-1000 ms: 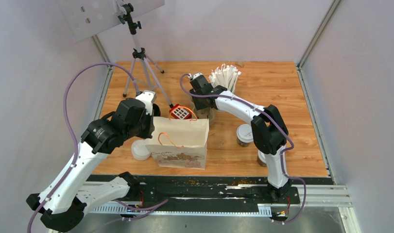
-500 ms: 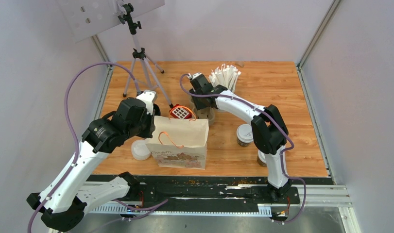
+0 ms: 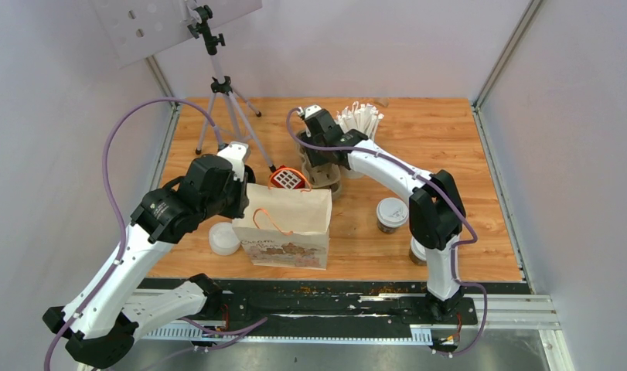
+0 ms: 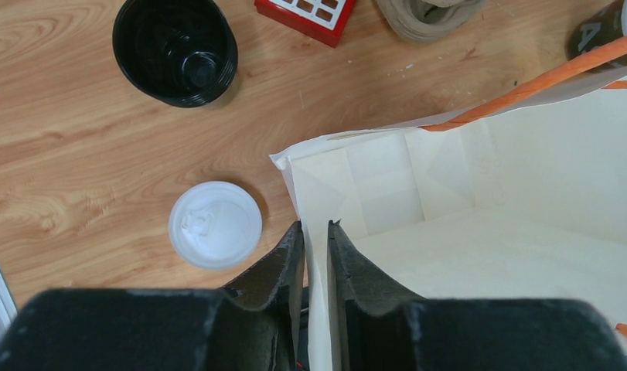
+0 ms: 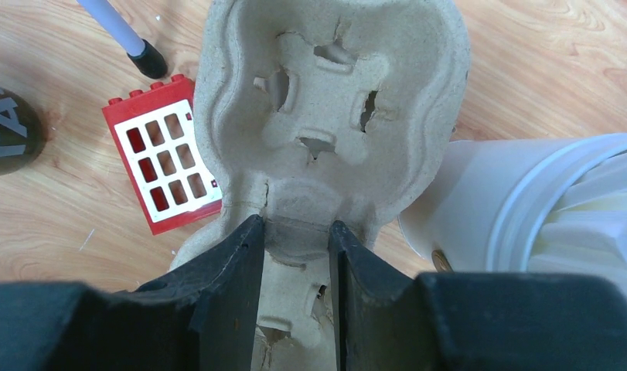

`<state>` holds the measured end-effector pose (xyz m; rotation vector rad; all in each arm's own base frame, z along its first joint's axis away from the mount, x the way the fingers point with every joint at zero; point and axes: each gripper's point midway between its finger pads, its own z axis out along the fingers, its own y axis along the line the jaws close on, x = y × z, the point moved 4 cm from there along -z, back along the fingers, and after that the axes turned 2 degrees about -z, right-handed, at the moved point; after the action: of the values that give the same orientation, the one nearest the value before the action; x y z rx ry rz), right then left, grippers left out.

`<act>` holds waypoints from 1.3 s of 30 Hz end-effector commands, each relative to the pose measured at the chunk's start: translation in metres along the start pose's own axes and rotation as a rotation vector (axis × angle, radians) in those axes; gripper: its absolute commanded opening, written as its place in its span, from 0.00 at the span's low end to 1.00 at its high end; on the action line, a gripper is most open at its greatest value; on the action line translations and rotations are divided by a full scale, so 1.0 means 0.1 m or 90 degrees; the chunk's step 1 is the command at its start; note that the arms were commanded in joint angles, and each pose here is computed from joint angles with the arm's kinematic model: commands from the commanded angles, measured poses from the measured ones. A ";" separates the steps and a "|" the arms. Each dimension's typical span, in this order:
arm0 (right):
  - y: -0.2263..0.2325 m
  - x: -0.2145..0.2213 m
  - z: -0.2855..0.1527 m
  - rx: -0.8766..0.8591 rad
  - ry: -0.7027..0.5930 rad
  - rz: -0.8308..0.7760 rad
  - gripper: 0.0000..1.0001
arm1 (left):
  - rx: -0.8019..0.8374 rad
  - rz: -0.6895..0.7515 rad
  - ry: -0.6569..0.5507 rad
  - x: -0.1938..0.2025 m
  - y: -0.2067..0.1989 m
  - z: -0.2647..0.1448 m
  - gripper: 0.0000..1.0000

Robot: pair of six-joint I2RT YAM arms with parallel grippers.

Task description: Pack the takeout coffee

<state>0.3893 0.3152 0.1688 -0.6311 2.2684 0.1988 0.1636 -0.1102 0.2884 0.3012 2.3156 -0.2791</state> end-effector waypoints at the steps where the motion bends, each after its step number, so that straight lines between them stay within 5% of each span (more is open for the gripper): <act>1: 0.01 -0.51 -0.39 -0.022 -0.110 -0.005 0.25 | 0.020 -0.015 -0.048 -0.17 -0.05 -0.07 0.25; 10: 0.04 -0.97 -0.90 -0.083 -0.236 -0.001 0.25 | 0.013 -0.045 -0.080 -0.27 -0.04 -0.14 0.43; 21: -0.33 -1.34 -1.52 -0.001 -0.334 0.008 0.24 | 0.008 -0.082 -0.128 -0.43 -0.02 -0.36 0.66; 31: -0.59 -1.30 -2.34 0.049 -0.403 -0.007 0.25 | -0.025 -0.030 -0.118 -0.41 0.07 -0.32 0.68; 39: -0.41 -0.96 -3.06 -0.090 -0.481 0.003 0.25 | -0.012 -0.009 -0.079 -0.37 0.08 -0.57 0.68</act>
<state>0.3060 0.2201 0.4389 -0.4750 1.6172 0.3652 0.1661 -0.1000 0.3423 0.2181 2.2018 -0.2664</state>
